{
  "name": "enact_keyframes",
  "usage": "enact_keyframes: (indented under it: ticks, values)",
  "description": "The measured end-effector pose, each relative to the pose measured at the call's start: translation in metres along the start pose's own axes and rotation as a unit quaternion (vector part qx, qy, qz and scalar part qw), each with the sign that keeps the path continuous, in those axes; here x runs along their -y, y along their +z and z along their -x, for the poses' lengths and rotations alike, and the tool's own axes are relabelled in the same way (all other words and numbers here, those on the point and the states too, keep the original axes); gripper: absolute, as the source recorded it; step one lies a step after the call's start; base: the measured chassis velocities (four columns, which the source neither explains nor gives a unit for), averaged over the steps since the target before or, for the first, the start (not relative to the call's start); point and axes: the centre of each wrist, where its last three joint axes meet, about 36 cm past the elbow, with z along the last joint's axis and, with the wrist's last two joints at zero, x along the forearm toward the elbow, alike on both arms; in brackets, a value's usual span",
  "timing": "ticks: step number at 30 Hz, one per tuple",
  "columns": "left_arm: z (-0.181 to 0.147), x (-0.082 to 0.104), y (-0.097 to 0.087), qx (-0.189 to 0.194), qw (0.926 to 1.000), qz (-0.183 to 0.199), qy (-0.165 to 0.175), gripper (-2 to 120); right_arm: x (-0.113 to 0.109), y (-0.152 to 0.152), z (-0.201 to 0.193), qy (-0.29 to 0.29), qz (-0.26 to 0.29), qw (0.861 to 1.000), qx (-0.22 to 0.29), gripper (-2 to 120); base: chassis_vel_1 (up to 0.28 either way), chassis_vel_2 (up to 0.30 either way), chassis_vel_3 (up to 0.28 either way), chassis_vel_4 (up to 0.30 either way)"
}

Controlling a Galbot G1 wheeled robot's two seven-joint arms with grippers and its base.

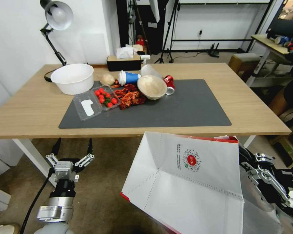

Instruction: Pick up the food delivery bag from the floor and place it on the table.

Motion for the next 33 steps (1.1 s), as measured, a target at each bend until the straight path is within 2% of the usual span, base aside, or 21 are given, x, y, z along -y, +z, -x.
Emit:
enact_keyframes:
  ticks: [6,14,28,33]
  values:
    - [0.000,0.000,0.002,0.018,0.9997,-0.010,0.013,100,0.001,0.001,-0.002,0.002,0.001,1.000,-0.001,0,0.000,0.000,0.000,0.000]
    - [0.001,0.001,0.002,0.020,0.9997,0.004,0.014,100,0.000,-0.001,0.002,0.000,0.001,1.000,-0.001,0,0.000,0.000,0.000,0.000]
    - [-0.002,0.001,0.000,0.018,0.9996,0.017,0.011,100,-0.001,-0.013,0.027,0.002,-0.006,0.999,0.032,0,0.000,0.000,0.000,0.000]
    - [-0.001,0.004,0.001,0.017,0.9996,0.018,0.014,100,-0.005,-0.023,0.035,0.024,-0.021,0.998,0.054,0,0.000,0.000,0.000,0.000]
